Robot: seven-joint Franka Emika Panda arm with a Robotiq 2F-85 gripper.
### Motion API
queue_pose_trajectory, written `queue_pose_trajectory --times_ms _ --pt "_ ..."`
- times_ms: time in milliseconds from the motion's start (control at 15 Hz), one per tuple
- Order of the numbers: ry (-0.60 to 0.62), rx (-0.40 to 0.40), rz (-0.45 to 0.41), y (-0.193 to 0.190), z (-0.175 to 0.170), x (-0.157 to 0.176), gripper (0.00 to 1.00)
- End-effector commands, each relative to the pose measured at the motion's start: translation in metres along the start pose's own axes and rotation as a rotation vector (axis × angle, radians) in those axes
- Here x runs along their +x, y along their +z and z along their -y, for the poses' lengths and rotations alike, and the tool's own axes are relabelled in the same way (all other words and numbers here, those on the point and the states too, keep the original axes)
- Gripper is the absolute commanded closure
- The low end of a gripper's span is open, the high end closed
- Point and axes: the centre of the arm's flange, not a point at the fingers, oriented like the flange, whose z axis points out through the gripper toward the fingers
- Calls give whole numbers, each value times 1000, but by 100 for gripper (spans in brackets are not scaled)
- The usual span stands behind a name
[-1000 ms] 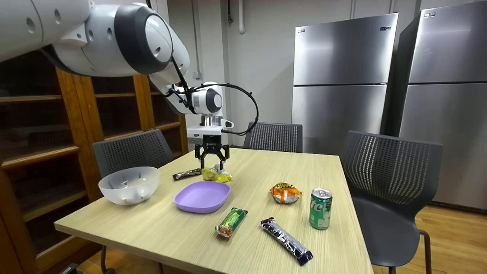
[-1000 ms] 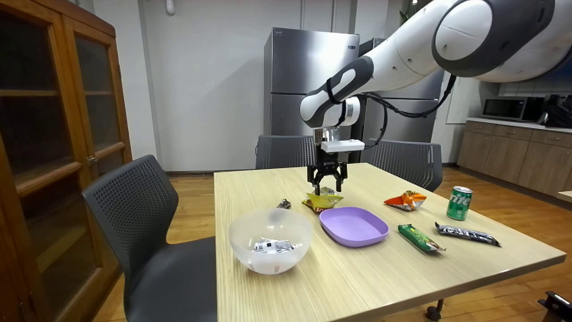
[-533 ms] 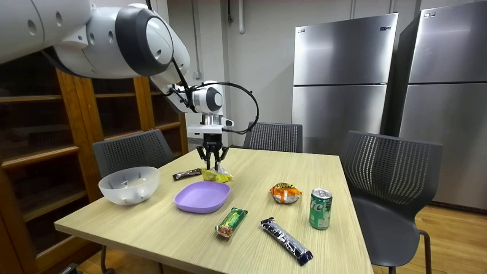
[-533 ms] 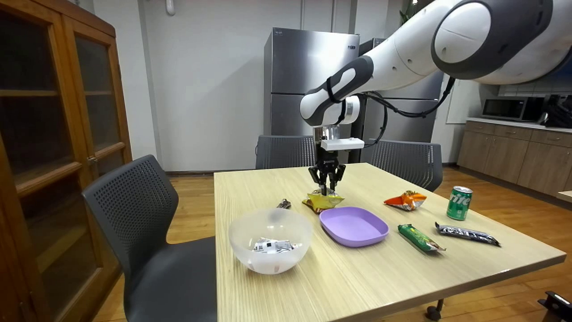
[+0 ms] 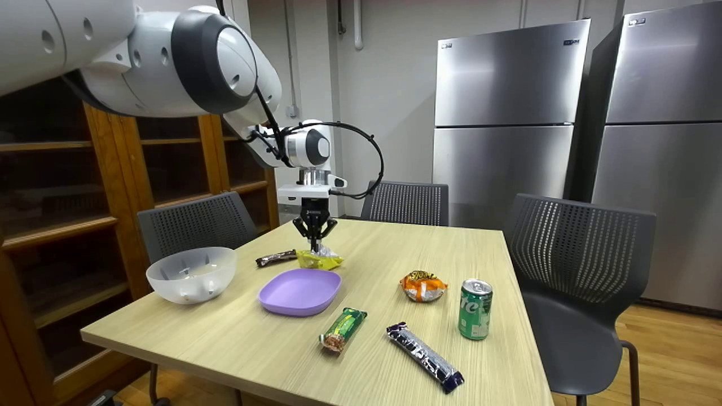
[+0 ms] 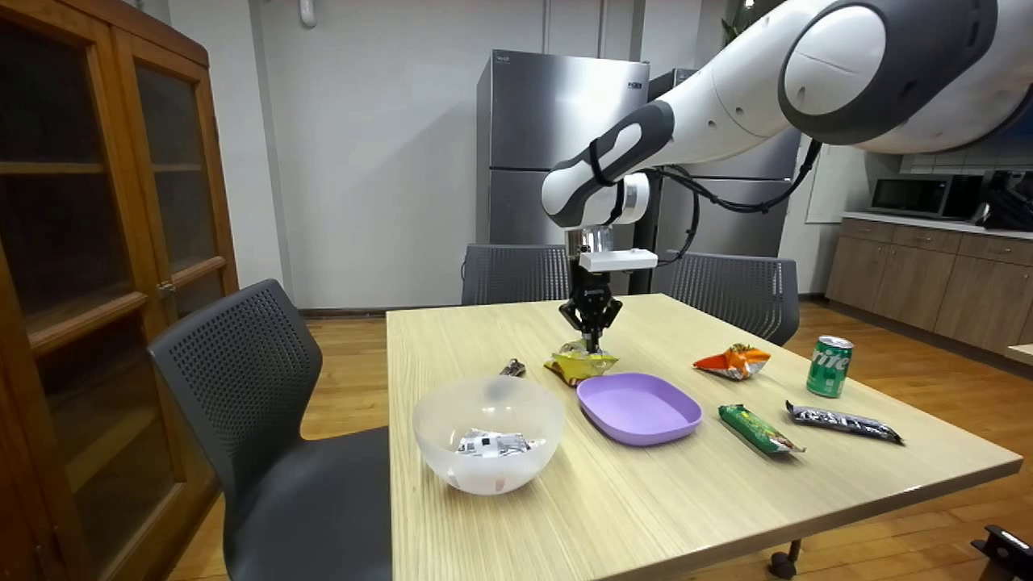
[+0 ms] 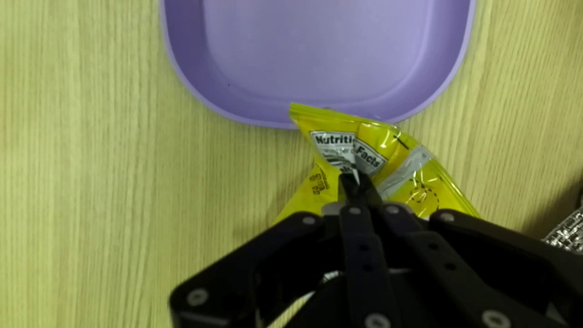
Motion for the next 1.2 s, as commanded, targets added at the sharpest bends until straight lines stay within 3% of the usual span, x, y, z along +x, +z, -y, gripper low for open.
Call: queue_pose_trajectory --times_ms 0,533,1133 --pt "4 11 -4 -18 7 2 100" --pt "-90 7 -100 -86 43 -29 100" --pt "-294 -38 -217 -149 104 -87 100"
